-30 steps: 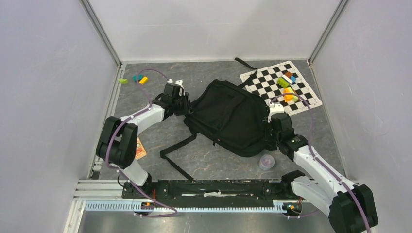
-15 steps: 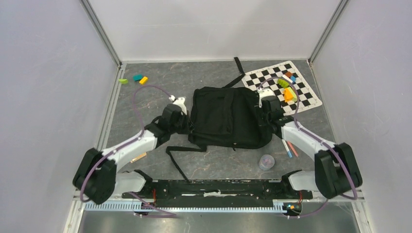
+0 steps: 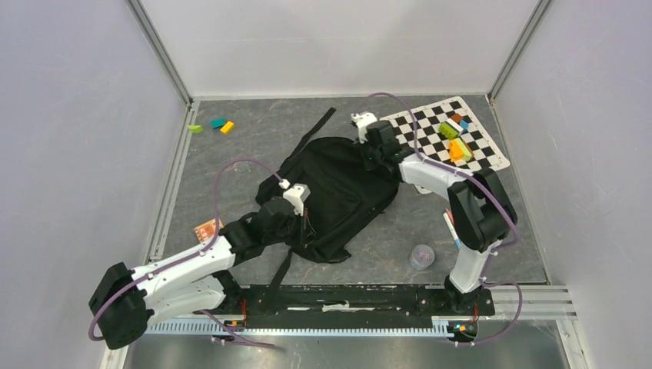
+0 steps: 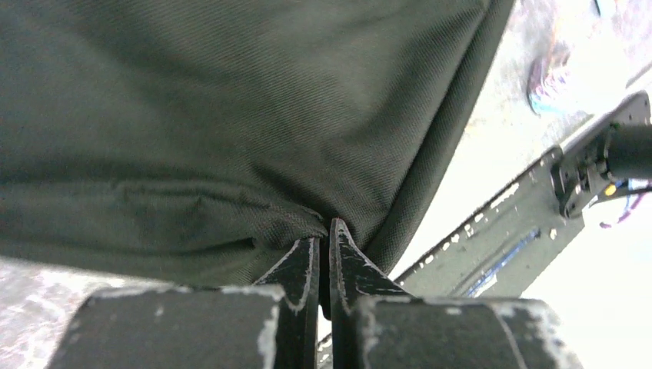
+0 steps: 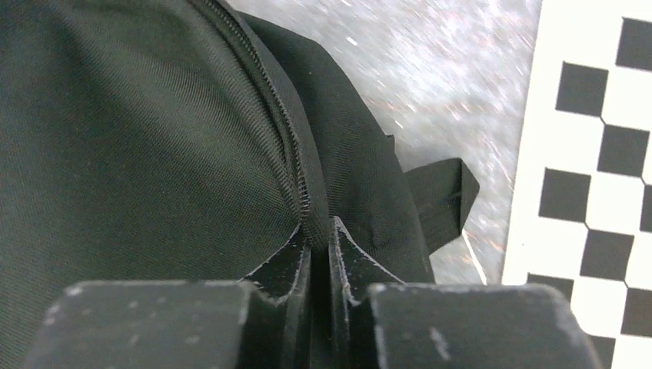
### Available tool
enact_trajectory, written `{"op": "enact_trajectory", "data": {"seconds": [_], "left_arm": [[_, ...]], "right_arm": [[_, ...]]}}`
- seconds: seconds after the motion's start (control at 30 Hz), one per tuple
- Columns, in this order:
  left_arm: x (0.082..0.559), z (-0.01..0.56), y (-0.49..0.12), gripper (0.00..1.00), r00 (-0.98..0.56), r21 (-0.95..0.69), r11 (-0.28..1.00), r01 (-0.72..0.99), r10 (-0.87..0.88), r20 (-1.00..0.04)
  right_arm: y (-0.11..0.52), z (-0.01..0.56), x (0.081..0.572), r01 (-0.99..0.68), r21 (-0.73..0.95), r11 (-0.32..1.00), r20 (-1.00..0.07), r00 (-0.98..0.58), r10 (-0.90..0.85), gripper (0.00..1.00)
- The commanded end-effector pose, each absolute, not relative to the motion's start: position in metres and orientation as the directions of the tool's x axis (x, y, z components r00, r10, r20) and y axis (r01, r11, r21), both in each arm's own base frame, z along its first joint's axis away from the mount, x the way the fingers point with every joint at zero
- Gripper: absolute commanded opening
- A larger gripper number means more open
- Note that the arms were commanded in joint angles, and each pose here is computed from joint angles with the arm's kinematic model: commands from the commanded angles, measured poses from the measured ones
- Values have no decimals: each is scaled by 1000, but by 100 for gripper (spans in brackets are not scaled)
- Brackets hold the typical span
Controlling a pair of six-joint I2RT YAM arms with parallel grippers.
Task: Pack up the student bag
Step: Adjust the student bag at the center of the board.
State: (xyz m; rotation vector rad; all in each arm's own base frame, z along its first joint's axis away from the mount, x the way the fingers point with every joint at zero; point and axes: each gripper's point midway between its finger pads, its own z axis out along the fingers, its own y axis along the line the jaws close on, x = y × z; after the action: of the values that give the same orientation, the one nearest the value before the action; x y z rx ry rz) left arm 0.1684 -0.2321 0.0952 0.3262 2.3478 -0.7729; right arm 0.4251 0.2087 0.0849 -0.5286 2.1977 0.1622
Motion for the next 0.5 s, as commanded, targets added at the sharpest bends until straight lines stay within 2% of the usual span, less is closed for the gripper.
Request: {"op": "enact_trajectory", "data": {"seconds": [0.0,0.03,0.13,0.2,0.27,0.3,0.47], "left_arm": [[144,123,-279,3,-765,-568,617,545,89,-638],[146,126,-282,12,-758,-560,615,555,98,-645],[157,140,-283,54,-728,-517,643,565,94,-679],[169,157,-279,77,-695,-479,675,561,69,-716],[180,169,-269,96,-666,-434,722,539,49,-744],[183,175,-266,99,-660,-425,732,532,44,-750],[207,182,-241,100,-698,-383,799,464,64,-713]], "right_arm": [[288,135,442,-551,-60,832,-868,-383,-316,17],[294,140,443,-556,-63,829,-870,-376,-318,26],[286,152,442,-525,-86,847,-865,-382,-325,54],[272,167,437,-489,-107,866,-869,-378,-321,73],[258,178,425,-464,-122,878,-867,-380,-321,82],[249,181,418,-448,-123,886,-865,-389,-317,85],[204,176,371,-336,-66,939,-853,-470,-228,91]]}}
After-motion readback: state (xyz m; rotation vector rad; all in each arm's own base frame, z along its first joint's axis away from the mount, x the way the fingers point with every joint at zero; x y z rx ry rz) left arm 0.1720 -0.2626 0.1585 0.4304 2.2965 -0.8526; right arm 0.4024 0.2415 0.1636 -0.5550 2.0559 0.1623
